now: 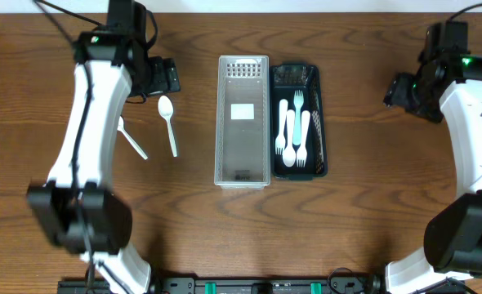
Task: Pack container
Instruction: 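Carry the fork to the black basket and lower it in, then lower the left gripper onto a white spoon and grasp it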
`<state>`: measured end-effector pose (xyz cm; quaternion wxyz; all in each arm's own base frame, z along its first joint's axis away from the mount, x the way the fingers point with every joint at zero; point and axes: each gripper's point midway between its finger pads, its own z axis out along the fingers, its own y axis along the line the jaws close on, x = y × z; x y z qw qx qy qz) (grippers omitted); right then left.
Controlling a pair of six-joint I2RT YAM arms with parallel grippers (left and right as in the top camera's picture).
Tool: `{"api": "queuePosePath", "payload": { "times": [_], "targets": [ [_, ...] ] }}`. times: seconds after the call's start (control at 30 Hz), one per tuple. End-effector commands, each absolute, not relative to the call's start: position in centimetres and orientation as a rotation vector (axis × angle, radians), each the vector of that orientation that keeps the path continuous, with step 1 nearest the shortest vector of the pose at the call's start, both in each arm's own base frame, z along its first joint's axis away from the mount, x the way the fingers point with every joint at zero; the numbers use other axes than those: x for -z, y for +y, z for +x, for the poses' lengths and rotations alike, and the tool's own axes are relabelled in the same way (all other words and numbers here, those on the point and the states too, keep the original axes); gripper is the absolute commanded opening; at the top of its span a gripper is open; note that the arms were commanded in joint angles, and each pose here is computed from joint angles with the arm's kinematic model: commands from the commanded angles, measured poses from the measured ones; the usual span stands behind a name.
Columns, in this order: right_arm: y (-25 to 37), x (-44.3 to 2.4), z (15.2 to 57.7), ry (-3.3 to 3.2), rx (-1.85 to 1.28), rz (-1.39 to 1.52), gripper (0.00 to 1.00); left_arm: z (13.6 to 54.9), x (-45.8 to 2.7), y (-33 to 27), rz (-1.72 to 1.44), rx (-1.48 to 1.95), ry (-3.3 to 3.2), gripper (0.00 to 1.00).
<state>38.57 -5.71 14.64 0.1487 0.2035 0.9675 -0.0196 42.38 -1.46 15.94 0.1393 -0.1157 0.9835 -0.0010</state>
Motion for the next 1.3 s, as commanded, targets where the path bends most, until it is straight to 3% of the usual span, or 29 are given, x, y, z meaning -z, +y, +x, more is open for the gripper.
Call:
{"api": "queuePosePath", "payload": {
  "times": [0.0, 0.23, 0.8, 1.27],
  "targets": [
    [-5.7, -12.4, 37.8, 2.836, 0.058, 0.539, 0.73, 43.0, -12.6, -1.4, -0.386, 0.056, 2.923, 0.98],
    [-5.6, -10.5, 37.4, 2.850, 0.058, 0.541, 0.72, 43.5, -7.0, -1.7, -0.392, 0.041, 3.016, 0.98],
    [-5.7, -10.6, 37.7, 2.836, 0.057, 0.540, 0.73, 43.5, -0.1, -2.5, -0.429, 0.091, 3.130, 0.98],
    [-5.7, -10.7, 37.9, 2.827, 0.056, 0.539, 0.73, 41.9, 1.1, -2.6, -0.461, 0.085, 3.207, 0.99]
  ]
}}
